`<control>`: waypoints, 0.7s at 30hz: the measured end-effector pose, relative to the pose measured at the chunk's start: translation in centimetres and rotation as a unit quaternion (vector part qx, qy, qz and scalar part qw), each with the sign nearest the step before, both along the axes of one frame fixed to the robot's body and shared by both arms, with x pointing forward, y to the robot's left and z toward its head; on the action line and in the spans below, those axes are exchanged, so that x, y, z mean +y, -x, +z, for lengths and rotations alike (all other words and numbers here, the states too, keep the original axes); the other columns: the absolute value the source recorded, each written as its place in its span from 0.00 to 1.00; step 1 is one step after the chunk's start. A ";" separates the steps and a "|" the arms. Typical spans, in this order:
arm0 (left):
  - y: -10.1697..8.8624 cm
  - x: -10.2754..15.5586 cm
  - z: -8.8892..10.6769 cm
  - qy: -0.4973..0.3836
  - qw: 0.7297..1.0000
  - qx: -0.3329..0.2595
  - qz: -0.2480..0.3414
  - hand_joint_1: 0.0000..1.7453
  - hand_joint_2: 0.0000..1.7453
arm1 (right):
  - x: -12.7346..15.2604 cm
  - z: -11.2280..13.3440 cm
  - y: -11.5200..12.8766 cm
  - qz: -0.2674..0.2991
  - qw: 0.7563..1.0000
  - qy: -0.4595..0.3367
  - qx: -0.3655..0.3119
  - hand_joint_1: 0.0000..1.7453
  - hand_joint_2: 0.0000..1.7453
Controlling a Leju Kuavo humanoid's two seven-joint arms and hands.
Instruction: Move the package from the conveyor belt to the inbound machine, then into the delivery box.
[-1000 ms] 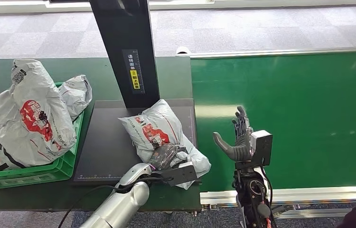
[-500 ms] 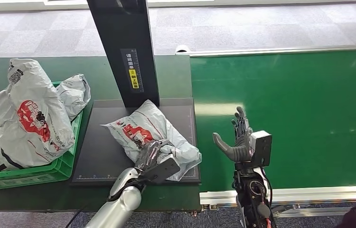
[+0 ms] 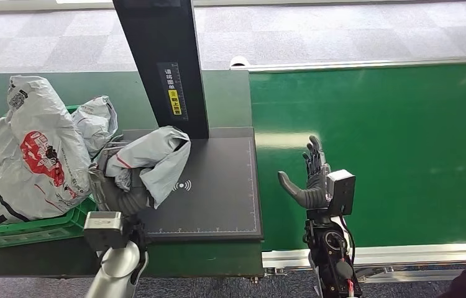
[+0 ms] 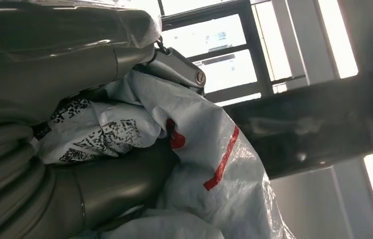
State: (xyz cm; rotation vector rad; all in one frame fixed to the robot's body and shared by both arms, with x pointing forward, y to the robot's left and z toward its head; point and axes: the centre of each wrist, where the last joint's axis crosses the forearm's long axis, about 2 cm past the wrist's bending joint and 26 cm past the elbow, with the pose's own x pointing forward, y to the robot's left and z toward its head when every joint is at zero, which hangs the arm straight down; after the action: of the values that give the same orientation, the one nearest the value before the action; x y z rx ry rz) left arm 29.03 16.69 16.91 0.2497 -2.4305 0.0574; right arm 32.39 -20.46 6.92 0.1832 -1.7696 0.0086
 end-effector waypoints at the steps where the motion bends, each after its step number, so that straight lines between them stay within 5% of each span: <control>1: 0.2 0.3 0.5 0.011 1.000 -0.009 -0.009 1.00 1.00 | 0.0 0.0 0.0 0.000 1.000 0.001 0.001 0.00 1.00; 8: 1.5 1.4 3.2 0.032 0.997 -0.064 -0.039 1.00 1.00 | -0.2 -0.2 0.1 0.000 1.000 0.003 0.004 0.00 1.00; 21: 2.0 2.0 4.2 0.031 0.995 -0.086 -0.040 1.00 1.00 | -0.2 -0.3 0.0 0.001 1.000 0.003 0.006 0.00 1.00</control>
State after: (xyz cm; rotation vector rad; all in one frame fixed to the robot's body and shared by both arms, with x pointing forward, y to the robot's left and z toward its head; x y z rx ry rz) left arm 26.99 18.73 21.07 0.1242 -2.6023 0.1233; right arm 32.41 -20.61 6.66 0.1798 -1.7581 0.0139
